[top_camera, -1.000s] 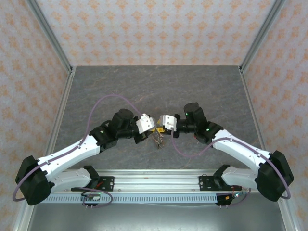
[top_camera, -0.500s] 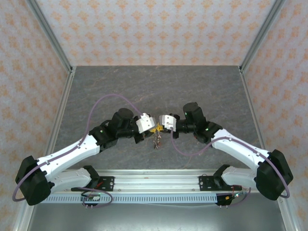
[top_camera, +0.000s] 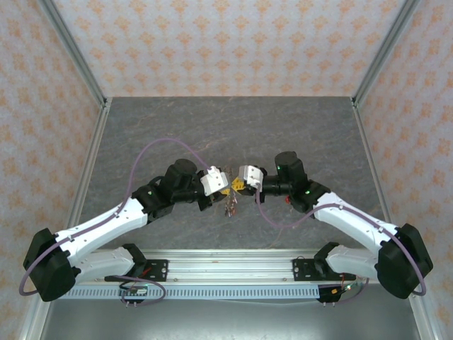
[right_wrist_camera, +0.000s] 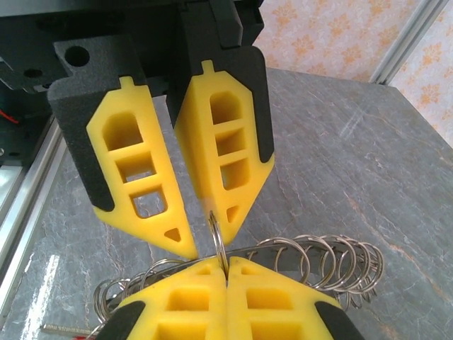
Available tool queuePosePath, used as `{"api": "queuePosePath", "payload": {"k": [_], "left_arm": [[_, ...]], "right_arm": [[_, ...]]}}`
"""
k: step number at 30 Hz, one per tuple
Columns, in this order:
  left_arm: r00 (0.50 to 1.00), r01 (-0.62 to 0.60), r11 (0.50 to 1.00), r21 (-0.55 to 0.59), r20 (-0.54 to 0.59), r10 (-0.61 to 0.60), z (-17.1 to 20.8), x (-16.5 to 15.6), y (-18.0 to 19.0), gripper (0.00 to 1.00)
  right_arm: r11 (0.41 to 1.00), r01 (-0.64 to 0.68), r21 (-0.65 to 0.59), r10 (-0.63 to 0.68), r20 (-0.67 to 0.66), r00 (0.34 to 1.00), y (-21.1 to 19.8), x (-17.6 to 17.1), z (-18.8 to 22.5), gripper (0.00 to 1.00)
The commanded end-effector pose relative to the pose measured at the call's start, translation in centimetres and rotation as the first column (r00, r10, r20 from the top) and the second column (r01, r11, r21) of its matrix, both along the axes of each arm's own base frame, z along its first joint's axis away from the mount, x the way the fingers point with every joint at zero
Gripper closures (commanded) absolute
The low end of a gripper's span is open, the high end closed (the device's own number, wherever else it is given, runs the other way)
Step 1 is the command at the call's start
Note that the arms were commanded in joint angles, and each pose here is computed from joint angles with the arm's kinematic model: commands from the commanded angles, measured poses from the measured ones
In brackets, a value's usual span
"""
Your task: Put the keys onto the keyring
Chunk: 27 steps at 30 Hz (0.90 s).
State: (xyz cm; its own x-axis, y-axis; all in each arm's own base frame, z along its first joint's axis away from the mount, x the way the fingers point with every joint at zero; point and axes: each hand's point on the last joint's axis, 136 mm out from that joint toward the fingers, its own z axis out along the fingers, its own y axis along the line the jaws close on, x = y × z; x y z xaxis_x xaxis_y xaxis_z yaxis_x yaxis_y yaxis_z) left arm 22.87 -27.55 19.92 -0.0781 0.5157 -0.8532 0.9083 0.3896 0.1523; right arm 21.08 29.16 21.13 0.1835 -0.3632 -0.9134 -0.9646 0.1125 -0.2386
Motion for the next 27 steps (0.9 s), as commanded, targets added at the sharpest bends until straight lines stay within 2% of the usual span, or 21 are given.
{"api": "queuePosePath", "payload": {"k": [1, 9, 13, 17, 19, 20, 24, 27], "left_arm": [[0.999, 0.033, 0.997, -0.063, 0.030, -0.031, 1.9, -0.2, -1.1, 0.81], [0.999, 0.039, 0.995, -0.087, 0.029, -0.037, 2.3, -0.2, -1.4, 0.81], [0.999, 0.041, 0.995, -0.095, 0.024, -0.039, 2.3, -0.3, -1.5, 0.86], [0.999, 0.038, 0.994, -0.098, 0.025, -0.036, 2.3, -0.3, -1.4, 1.00], [0.999, 0.032, 0.994, -0.101, 0.029, -0.029, 2.5, -0.2, -1.4, 1.00], [0.999, 0.030, 0.994, -0.101, 0.030, -0.027, 2.5, -0.1, -1.4, 1.00], [0.999, 0.002, 0.995, -0.098, 0.037, 0.002, 2.6, 0.3, -1.1, 1.00], [0.999, -0.024, 0.996, -0.091, 0.035, 0.027, 2.4, 0.6, -0.9, 1.00]], "right_arm": [[0.994, -0.054, 0.096, 0.049, 0.057, 0.997, 0.4, -0.6, 2.9, 1.00], [0.991, -0.057, 0.118, 0.053, 0.036, 0.998, 0.4, -0.6, 2.9, 1.00], [0.991, -0.056, 0.118, 0.054, 0.026, 0.998, 0.4, -0.6, 2.7, 1.00], [0.992, -0.054, 0.115, 0.052, 0.019, 0.998, 0.4, -0.6, 2.6, 1.00], [0.993, -0.048, 0.111, 0.046, 0.014, 0.999, 0.3, -0.5, 2.5, 1.00], [0.993, -0.042, 0.108, 0.041, 0.011, 0.999, 0.3, -0.5, 2.4, 0.98], [0.992, 0.053, 0.114, -0.053, -0.009, 0.999, -0.6, 0.2, 2.4, 0.78], [0.968, 0.196, 0.158, -0.190, -0.049, 0.980, -2.0, 1.2, 3.3, 0.71]]}}
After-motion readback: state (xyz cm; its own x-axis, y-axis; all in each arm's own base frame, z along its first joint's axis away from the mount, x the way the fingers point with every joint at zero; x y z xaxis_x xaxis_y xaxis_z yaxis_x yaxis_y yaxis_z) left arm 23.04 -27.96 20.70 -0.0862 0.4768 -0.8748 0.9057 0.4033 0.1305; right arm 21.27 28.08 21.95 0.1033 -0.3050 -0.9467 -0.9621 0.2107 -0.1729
